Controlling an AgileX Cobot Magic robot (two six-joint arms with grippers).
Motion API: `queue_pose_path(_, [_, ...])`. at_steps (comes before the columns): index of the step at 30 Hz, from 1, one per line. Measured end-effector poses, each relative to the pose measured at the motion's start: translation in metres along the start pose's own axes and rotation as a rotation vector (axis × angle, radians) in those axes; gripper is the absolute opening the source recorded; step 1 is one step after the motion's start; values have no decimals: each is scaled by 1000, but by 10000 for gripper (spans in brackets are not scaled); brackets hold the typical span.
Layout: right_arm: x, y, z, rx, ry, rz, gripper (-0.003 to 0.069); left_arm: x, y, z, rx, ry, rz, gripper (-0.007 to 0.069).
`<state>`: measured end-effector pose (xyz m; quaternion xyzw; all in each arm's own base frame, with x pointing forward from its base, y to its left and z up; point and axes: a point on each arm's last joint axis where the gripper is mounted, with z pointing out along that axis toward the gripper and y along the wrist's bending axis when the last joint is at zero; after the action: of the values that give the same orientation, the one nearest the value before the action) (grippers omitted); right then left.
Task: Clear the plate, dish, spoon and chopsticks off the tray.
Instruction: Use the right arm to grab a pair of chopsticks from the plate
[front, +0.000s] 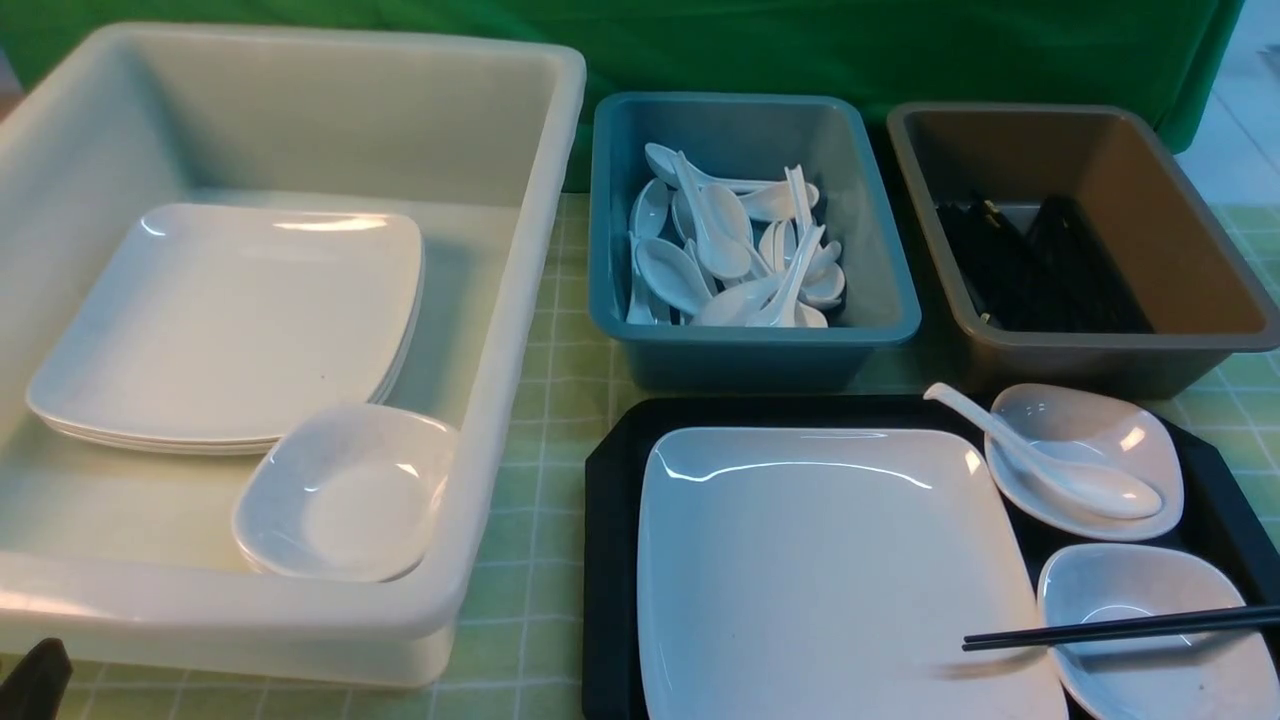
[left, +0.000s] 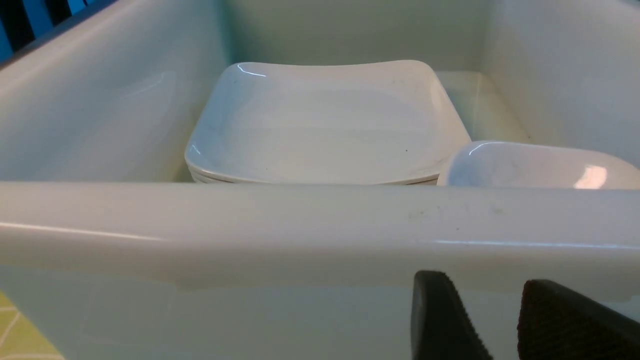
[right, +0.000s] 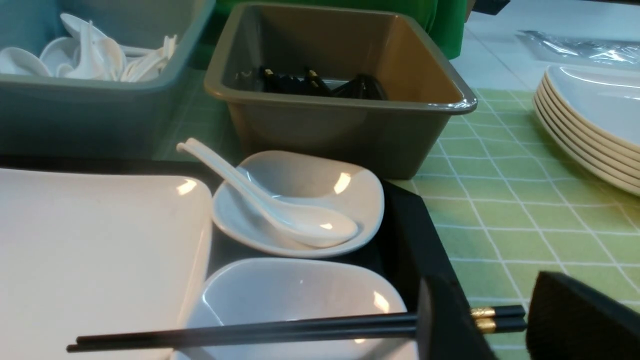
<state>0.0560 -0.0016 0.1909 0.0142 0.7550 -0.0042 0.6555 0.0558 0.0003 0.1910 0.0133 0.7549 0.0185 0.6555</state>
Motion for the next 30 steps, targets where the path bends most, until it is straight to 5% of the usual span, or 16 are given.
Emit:
queue_pose_path(9, [0,0,0,0,0,0,242,-17,0,-2,38,-182,-423,223])
queue_pose_path(15, [0,0,0,0,0,0,242,-41,16,-11,-27,-513,-598,223])
queue_pose_path(30, [0,0,0,0,0,0,242,-49,20,-17,-35,-632,-643,221])
